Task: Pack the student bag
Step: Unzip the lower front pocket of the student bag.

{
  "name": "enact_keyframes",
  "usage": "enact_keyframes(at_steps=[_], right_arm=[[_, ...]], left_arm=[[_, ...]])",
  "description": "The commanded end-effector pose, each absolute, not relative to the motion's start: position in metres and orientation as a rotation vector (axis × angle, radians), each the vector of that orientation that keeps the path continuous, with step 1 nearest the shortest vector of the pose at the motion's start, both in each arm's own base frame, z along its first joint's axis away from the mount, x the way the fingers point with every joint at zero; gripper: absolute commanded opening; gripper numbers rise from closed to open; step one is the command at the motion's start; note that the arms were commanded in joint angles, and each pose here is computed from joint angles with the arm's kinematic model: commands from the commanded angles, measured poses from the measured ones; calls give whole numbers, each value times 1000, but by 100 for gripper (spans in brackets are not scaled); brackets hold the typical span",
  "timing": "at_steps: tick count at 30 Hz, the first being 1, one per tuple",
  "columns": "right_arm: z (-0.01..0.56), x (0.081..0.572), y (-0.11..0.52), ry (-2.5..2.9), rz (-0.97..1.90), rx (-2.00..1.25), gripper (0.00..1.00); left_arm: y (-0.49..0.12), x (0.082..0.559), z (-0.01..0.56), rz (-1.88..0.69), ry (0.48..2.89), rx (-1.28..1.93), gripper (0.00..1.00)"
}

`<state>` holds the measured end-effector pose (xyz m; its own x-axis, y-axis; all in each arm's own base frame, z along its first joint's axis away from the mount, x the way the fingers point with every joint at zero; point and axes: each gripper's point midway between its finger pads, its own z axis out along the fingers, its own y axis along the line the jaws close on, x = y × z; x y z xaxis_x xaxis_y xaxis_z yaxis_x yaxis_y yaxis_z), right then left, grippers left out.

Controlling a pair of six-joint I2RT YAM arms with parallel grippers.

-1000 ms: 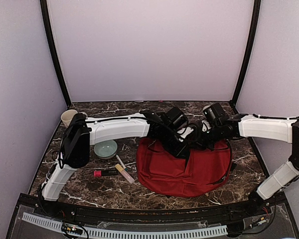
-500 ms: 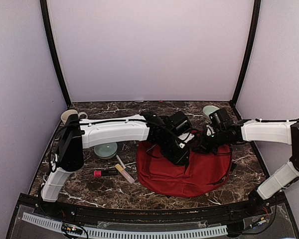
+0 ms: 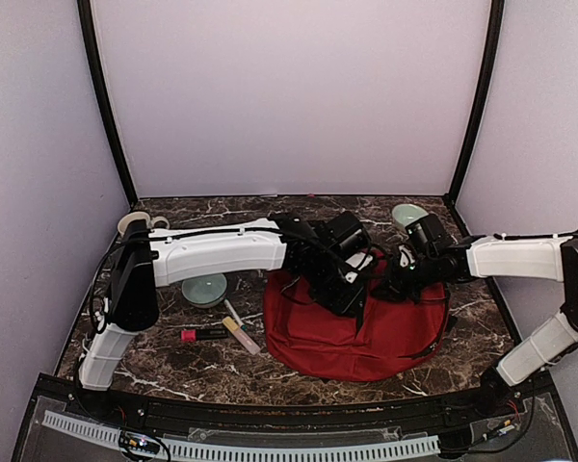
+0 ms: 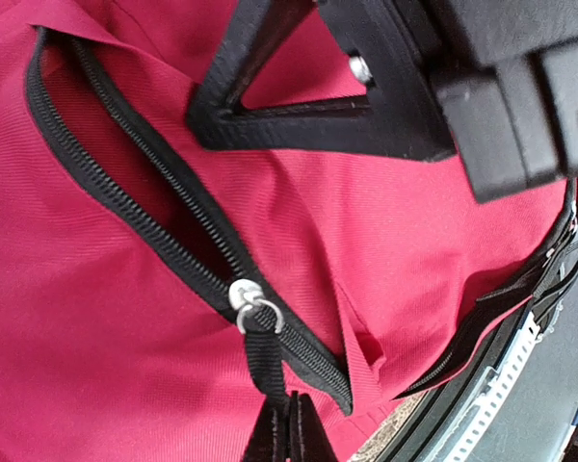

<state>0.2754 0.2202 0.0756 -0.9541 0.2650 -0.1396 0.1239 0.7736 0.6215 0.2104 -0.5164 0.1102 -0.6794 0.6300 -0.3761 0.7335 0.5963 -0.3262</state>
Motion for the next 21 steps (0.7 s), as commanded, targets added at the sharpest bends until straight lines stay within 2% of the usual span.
enact_keyframes(at_steps=[1, 9, 21], right_arm=[[68, 268, 211, 2770, 900, 285, 0], [56, 267, 204, 2788, 870, 295, 0], [59, 265, 210, 2799, 916, 231, 0]], left_arm=[[-508, 195, 173, -756, 2543, 1102, 0], [-489, 173, 136, -673, 2630, 1163, 0], [-500, 187, 142, -665, 2605, 1078, 0]])
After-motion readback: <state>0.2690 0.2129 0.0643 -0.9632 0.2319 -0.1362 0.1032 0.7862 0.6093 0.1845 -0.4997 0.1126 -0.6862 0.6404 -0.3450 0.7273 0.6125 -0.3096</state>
